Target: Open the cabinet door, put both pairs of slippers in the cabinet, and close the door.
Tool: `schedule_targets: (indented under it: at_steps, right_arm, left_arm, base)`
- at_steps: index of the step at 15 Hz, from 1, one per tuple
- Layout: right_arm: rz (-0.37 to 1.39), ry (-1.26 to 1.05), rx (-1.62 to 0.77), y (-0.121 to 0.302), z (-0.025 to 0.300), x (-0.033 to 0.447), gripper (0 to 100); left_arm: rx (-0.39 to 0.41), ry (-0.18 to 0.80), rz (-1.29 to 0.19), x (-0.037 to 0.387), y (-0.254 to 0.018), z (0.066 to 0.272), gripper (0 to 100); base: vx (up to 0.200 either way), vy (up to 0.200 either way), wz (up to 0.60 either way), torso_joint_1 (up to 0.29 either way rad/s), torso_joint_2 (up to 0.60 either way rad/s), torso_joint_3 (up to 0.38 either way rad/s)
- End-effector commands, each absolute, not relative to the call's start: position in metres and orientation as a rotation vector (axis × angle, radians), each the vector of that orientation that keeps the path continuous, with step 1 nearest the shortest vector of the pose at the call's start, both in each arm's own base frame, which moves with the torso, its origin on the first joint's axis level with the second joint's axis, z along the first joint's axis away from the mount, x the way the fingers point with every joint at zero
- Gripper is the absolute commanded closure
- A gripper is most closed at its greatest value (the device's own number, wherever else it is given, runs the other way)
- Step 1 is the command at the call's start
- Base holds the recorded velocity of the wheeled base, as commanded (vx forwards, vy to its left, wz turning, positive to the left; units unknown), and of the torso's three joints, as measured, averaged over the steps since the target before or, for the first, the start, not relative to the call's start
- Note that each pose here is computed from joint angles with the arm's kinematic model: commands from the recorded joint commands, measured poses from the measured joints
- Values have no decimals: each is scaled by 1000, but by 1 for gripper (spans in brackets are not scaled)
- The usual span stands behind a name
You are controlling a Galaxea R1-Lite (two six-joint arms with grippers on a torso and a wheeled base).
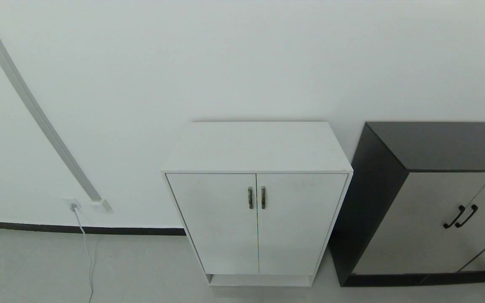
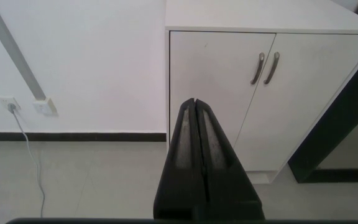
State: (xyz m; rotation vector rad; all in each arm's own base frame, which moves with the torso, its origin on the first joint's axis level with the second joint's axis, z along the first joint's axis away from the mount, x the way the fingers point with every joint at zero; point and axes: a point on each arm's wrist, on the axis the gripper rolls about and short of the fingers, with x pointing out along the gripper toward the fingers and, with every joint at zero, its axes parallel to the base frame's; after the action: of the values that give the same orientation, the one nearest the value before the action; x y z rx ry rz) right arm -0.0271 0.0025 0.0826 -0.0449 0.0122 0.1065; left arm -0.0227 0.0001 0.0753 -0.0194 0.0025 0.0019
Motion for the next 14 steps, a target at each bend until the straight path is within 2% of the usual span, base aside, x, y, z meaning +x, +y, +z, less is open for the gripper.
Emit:
schedule_targets:
  at_steps: [1, 14]
  right_arm:
    - [125, 9, -47, 3, 82, -26, 100]
    - [100, 5, -13, 2, 75, -23, 100]
  left_arm:
    - [-20, 3, 2, -23, 0, 75, 100]
    - [-15, 3, 0, -23, 0, 75, 100]
  base:
    - [0, 0, 0, 0, 0, 0]
    - [0, 0, 0, 0, 0, 0]
